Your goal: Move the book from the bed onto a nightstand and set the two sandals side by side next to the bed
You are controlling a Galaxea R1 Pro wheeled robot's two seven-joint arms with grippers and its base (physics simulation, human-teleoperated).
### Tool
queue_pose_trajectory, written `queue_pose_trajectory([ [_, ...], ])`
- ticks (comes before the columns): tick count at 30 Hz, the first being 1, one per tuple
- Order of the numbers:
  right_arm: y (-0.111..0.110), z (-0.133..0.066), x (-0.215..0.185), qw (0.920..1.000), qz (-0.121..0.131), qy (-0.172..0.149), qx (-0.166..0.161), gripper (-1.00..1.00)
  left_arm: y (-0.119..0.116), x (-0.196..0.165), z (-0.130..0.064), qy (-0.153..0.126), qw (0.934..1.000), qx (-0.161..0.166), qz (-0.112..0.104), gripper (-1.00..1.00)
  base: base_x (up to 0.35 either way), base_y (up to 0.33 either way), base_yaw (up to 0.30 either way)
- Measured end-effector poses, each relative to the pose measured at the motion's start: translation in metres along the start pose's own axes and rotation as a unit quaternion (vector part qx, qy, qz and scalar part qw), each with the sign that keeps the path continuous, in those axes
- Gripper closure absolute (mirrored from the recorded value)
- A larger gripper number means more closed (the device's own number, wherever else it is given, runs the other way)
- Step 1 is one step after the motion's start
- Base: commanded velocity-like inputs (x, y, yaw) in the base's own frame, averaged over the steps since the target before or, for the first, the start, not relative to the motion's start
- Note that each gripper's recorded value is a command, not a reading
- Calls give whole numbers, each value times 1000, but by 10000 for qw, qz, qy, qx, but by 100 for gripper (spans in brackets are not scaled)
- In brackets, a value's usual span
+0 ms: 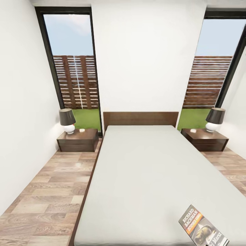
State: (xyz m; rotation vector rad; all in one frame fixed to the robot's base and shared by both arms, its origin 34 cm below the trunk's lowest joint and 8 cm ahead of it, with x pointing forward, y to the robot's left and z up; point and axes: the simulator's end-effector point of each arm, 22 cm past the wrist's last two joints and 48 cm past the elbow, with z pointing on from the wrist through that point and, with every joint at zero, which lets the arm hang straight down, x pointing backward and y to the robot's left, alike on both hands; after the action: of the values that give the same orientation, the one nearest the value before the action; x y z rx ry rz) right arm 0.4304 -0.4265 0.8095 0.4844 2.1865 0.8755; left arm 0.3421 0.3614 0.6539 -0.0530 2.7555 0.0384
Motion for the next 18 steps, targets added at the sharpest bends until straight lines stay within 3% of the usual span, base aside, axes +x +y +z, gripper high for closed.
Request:
queue_pose_trajectory([
  [7,0,0,-1,10000,0,-11,-11,100,0,0,0,-5,10000,0,1,-100,0,0,45],
  [18,0,0,0,10000,-2,10,4,100,-3,-1,0,-11,10000,17,1,-100,0,0,276],
])
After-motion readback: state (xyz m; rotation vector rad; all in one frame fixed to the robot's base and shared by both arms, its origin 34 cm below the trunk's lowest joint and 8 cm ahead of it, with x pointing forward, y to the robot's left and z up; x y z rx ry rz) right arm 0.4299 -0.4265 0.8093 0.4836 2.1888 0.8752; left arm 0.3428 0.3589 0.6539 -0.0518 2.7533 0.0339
